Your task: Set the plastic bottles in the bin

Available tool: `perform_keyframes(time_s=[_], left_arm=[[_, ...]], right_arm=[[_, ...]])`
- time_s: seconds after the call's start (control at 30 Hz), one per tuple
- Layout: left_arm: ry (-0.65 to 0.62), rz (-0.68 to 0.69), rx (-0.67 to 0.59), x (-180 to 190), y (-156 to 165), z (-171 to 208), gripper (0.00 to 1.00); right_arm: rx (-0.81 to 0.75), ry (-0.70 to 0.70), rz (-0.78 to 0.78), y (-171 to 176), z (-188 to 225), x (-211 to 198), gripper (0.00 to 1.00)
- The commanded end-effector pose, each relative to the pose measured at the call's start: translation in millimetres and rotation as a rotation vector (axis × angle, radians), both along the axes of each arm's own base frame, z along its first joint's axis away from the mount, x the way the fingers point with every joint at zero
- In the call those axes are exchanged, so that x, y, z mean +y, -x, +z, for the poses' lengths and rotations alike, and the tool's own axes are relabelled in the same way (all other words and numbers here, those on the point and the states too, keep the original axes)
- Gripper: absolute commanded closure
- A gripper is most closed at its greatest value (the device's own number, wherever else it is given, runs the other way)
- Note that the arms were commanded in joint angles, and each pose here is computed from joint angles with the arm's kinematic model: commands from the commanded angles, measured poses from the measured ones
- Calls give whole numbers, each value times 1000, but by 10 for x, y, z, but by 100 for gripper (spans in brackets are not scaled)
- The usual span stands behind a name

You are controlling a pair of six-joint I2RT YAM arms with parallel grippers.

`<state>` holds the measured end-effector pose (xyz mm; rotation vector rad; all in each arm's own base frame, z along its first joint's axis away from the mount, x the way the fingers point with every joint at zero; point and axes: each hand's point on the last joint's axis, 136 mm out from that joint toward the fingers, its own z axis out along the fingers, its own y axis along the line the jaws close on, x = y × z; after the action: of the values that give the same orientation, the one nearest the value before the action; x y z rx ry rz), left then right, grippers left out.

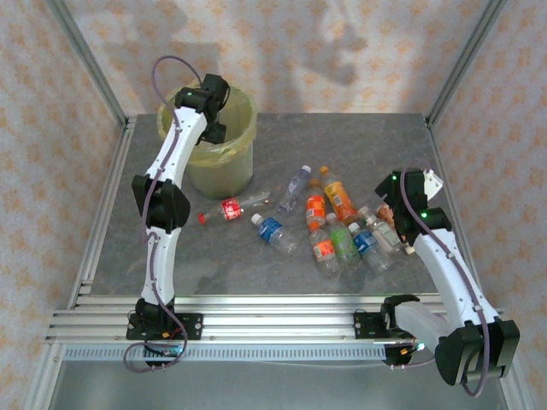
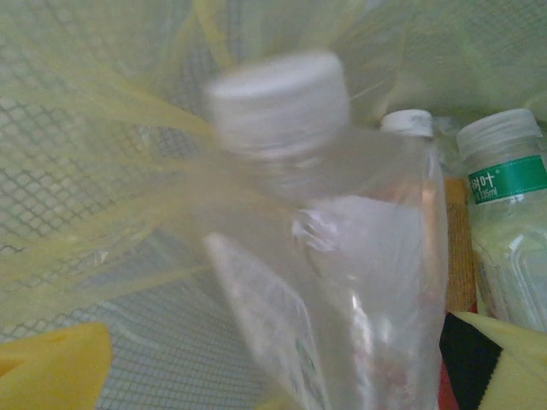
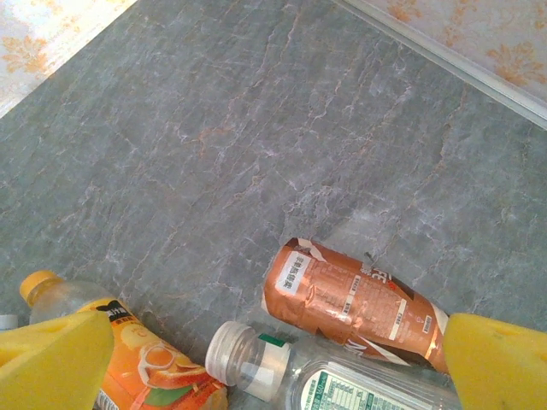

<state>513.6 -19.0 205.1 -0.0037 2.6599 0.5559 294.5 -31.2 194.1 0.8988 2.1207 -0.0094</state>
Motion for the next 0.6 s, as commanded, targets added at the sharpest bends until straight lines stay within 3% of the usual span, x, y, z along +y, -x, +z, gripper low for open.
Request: perform_keyframes(time_s=[0.0, 0.33, 0.57], left_arm=[[73, 19, -150, 5, 92, 614, 0], [279, -10, -330, -218, 293, 1264, 0], [445, -44, -465, -372, 618, 1744, 0]], right_arm=[[-17, -8, 61, -8, 98, 90, 1], [-53, -20, 187, 29, 304, 266, 1], [-57, 29, 360, 79, 548, 650, 1]])
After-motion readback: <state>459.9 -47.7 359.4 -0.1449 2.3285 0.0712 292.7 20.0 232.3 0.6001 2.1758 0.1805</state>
